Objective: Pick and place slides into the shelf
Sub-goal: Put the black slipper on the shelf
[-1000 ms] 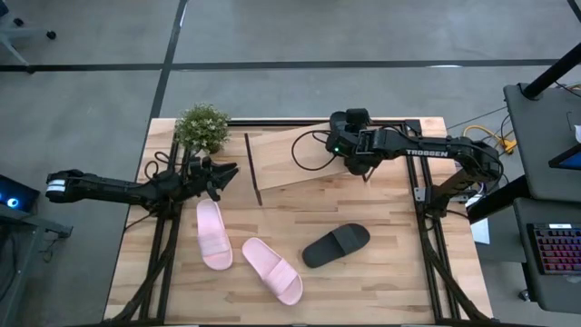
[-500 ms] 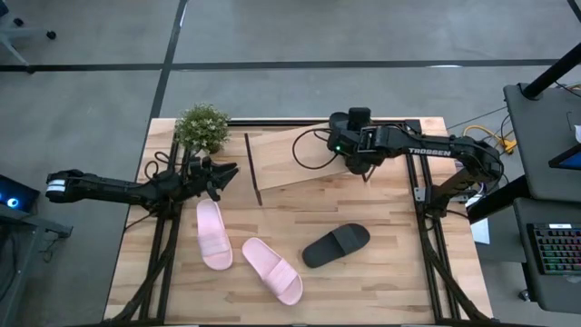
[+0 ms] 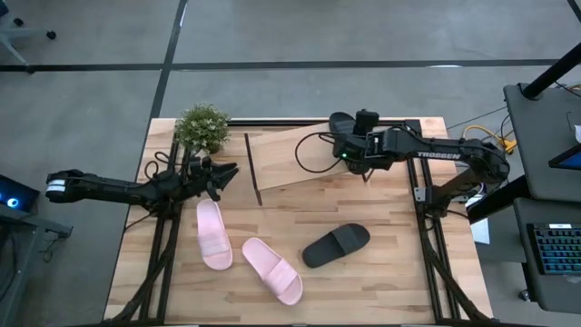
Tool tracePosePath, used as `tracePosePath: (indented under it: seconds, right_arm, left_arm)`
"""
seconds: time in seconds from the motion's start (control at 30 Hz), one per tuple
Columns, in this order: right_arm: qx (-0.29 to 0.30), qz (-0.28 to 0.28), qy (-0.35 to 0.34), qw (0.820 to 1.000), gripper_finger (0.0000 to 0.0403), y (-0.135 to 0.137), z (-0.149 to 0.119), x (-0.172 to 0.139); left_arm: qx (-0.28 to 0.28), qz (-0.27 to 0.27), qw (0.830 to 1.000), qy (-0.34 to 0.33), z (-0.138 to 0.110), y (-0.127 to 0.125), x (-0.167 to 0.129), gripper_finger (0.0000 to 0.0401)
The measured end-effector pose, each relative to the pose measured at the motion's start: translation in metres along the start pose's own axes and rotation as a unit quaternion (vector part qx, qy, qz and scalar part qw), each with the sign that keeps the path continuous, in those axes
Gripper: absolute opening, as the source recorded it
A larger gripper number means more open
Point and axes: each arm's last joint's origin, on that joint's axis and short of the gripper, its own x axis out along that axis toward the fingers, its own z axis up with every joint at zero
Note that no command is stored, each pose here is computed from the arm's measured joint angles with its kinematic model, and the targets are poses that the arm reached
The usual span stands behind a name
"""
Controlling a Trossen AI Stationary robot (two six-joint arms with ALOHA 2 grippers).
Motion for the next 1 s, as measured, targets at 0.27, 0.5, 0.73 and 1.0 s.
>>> tracePosePath:
  seconds: [0.27, 0.5, 0.73, 1.0]
  right_arm:
    - [0.056, -0.002, -0.049, 0.997, 0.0152, -0.011, -0.014, -0.030]
    - [0.105, 0.024, -0.098, 0.989, 0.0148, -0.012, -0.021, -0.051]
    - [0.182, 0.112, -0.131, 0.968, 0.0144, -0.007, -0.023, -0.066]
    - [0.249, 0.233, -0.175, 0.924, 0.0145, -0.005, -0.025, -0.083]
  left_arm:
    - [0.000, 0.000, 1.000, 0.000, 0.000, 0.000, 0.000, 0.0136]
    - [0.000, 0.000, 1.000, 0.000, 0.000, 0.000, 0.000, 0.0136]
    - [0.000, 0.000, 1.000, 0.000, 0.000, 0.000, 0.000, 0.0136]
    - [0.000, 0.000, 1.000, 0.000, 0.000, 0.000, 0.000, 0.0136]
